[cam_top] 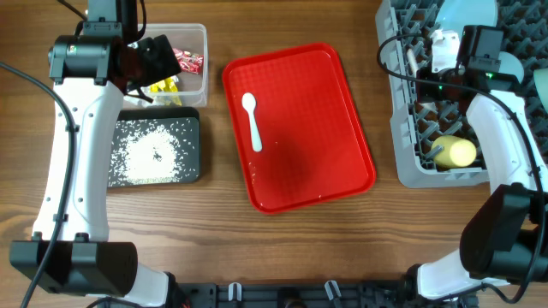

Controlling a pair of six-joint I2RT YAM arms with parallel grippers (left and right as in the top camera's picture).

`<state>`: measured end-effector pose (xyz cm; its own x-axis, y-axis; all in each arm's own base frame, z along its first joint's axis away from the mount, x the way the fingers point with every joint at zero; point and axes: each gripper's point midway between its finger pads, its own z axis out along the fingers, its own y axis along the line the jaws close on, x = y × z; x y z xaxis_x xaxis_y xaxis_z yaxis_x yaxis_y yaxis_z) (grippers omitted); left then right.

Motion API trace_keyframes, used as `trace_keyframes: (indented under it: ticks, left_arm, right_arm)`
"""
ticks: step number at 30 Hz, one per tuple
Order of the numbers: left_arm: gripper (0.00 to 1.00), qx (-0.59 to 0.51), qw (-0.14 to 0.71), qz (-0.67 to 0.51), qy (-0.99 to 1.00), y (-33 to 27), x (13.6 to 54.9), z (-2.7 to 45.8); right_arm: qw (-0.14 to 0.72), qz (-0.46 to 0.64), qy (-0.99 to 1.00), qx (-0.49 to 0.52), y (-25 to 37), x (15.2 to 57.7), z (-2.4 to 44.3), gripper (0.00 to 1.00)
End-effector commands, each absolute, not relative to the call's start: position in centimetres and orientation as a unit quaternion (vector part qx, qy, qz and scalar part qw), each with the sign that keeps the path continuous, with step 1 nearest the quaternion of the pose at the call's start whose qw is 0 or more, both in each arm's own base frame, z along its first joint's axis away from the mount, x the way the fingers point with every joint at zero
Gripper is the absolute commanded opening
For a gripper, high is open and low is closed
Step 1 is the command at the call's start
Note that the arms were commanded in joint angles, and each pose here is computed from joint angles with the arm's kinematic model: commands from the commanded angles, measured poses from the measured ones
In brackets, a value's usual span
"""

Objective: Sort waste into correct bins and load items into the dishwasher rack
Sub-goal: 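Carry the fork right and drop it into the rack, then reach the right gripper to the white spoon and grasp it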

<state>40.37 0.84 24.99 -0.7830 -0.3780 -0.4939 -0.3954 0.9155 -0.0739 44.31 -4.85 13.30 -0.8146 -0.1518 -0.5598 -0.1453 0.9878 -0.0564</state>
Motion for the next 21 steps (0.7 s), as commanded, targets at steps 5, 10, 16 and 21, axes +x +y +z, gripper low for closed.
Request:
trace_keyframes:
  ticks: [5,10,16,21]
  left_arm:
    - [1.00,-0.212,0.257,0.022,0.943,1.0,40.4,24.8]
    - [1.00,-0.212,0.257,0.022,0.943,1.0,40.4,24.8]
    - [1.00,-0.212,0.257,0.022,0.943,1.0,40.4,24.8]
    - [1.00,-0.212,0.257,0.022,0.943,1.0,40.4,24.8]
  right_arm:
    - [0.314,0.066,0.944,-0.081,-2.3,44.7,14.3,0.72]
    - [0.348,0.202,0.903,-0.148,8.0,44.6,18.7,0.80]
    - [0.302,0.212,0.909,-0.196,20.9,42.6,15.3,0.81]
    - [0.227,0.241,0.926,-0.183,28.5,40.4,8.4,0.75]
